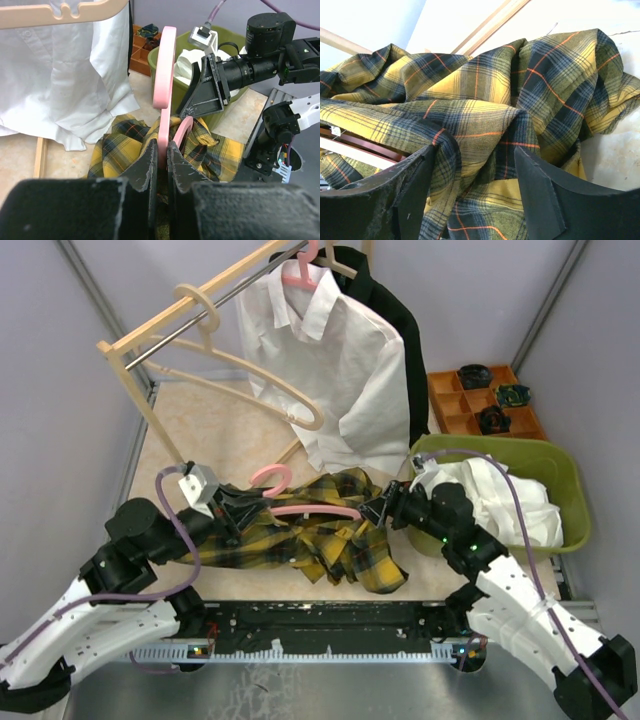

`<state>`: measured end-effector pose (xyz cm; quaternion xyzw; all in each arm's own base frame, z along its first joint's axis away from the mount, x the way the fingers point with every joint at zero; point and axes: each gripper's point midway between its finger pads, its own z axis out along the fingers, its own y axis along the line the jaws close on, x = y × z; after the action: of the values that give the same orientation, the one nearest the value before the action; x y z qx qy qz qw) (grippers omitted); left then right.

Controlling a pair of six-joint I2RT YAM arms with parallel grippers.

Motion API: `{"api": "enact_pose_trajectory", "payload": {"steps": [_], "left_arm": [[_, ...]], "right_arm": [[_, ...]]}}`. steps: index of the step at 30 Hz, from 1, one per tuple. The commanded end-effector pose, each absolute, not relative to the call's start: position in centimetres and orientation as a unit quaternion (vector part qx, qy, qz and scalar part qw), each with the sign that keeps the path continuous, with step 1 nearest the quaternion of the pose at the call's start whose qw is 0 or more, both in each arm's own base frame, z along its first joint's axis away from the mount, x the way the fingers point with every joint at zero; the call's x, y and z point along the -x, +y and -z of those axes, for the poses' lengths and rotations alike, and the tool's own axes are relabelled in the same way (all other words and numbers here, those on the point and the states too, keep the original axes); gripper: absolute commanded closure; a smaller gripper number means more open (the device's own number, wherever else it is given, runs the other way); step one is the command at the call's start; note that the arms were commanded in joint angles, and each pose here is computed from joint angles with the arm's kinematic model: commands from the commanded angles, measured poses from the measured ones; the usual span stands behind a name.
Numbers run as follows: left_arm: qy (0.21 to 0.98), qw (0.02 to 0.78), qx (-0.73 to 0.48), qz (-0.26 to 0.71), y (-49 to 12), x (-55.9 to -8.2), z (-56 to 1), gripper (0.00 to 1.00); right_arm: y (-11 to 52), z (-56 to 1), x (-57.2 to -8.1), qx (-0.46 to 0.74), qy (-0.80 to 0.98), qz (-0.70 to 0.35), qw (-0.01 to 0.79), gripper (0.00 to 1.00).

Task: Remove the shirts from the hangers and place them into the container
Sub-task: Remove the shirt from the hanger.

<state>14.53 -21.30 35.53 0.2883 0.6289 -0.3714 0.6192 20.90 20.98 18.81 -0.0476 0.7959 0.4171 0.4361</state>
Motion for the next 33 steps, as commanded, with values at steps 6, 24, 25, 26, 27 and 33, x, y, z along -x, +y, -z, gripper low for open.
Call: {"api": "enact_pose_trajectory", "payload": {"steps": [6,24,25,26,27,33], "left_arm": [[0.553,0.681,-0.254,0.407,-20.5,-13.9,-41.6,1.00],[0.552,0.683,-0.244,0.410,-20.6,-14.2,-41.2,1.00],[0.552,0.685,-0.242,0.409,-20.5,-14.2,-41.3,1.00],[0.553,0.686,-0.241,0.407,-20.4,-14.3,-41.2,1.00],[0.553,0.687,-0.241,0.406,-20.4,-14.3,-41.2,1.00],[0.553,0.684,-0.239,0.411,-20.0,-13.8,-41.2,1.00]], "right_arm": [[20.1,-17.2,-21.5,0.021,0.828,-0.379,0.414,0.48],[20.1,-19.9,-22.8,0.092,0.798,-0.354,0.478,0.36],[20.1,-20.3,-23.0,0.093,0.800,-0.350,0.479,0.36],[20.0,-20.5,-23.2,0.095,0.800,-0.346,0.481,0.34],[20.0,-20.8,-23.3,0.099,0.797,-0.345,0.486,0.32],[20.0,-24.2,-23.4,0.143,0.759,-0.340,0.537,0.33]]}}
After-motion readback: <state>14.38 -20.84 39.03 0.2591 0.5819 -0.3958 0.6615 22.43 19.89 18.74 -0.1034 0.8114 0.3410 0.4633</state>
